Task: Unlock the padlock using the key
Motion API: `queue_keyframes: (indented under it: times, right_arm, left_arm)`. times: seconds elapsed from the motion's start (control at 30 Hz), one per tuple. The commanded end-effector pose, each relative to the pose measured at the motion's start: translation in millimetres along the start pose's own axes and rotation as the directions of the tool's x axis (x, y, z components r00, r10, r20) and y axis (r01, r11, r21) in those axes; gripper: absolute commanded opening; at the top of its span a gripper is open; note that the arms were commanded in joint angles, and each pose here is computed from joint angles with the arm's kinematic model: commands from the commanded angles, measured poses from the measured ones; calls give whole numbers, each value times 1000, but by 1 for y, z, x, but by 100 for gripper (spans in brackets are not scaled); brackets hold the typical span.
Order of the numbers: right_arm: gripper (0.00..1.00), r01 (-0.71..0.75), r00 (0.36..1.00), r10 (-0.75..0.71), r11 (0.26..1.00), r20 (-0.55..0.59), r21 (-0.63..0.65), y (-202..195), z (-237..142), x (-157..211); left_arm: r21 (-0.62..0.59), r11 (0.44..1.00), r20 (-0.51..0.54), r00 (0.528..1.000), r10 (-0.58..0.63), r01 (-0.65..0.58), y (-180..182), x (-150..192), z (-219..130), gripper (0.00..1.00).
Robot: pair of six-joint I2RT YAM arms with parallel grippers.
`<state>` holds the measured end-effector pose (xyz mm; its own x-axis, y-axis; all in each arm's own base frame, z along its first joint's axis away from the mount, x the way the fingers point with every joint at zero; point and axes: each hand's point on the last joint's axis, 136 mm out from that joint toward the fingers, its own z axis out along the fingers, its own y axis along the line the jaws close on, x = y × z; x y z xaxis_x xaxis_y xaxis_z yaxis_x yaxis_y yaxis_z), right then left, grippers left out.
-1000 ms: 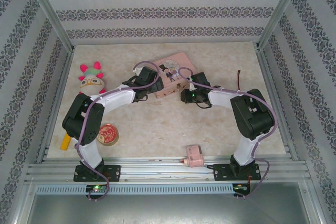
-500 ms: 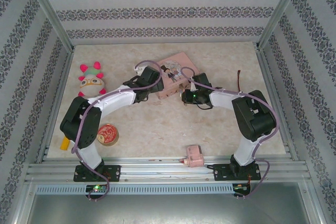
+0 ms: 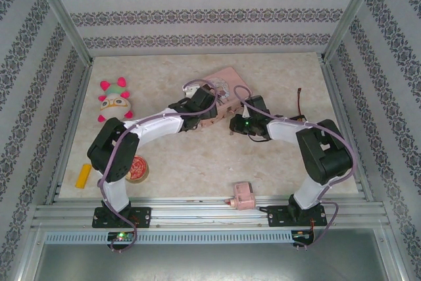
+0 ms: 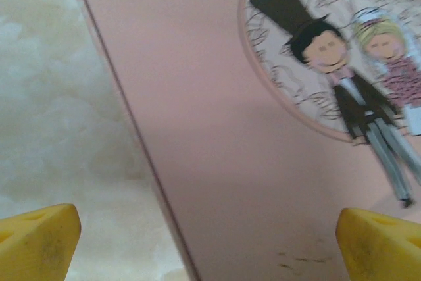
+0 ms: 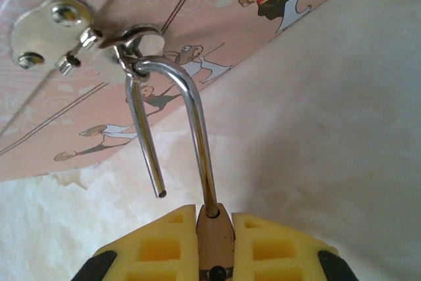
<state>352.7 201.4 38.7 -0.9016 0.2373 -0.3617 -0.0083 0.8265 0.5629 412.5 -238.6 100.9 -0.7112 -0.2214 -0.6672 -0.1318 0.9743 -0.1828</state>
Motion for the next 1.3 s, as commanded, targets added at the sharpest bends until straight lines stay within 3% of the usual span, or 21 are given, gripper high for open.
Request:
queue_keyframes:
  times: [0.0, 0.4, 0.67, 0.83, 1.0, 1.27]
  right_arm:
    - [0, -89, 996, 88, 996, -20, -10, -7, -5, 12]
    - [0, -220, 975, 220, 975, 23, -26, -17, -16, 33]
    - [0, -254, 964, 257, 966, 63, -44, -21, -18, 36]
    - [0, -249, 966, 253, 966, 55, -72, -13, -16, 33]
    - [0, -254, 964, 258, 965, 58, -73, -11, -16, 35]
    - [0, -263, 961, 268, 962, 70, -77, -11, -17, 30]
  left_arm:
    - [-73, 997, -41, 999, -10, 7, 18, 22, 3, 99]
    - [-160, 986, -47, 997, -53, 45, 51, 39, -5, 99]
    - [-111, 992, -40, 998, -58, 53, 42, 35, -9, 99]
    - [-104, 994, 19, 999, 42, -40, 19, 21, -27, 99]
    - [-43, 998, 39, 998, 41, -39, -6, 17, -32, 99]
    - [-101, 994, -14, 999, 41, -42, 6, 37, -19, 99]
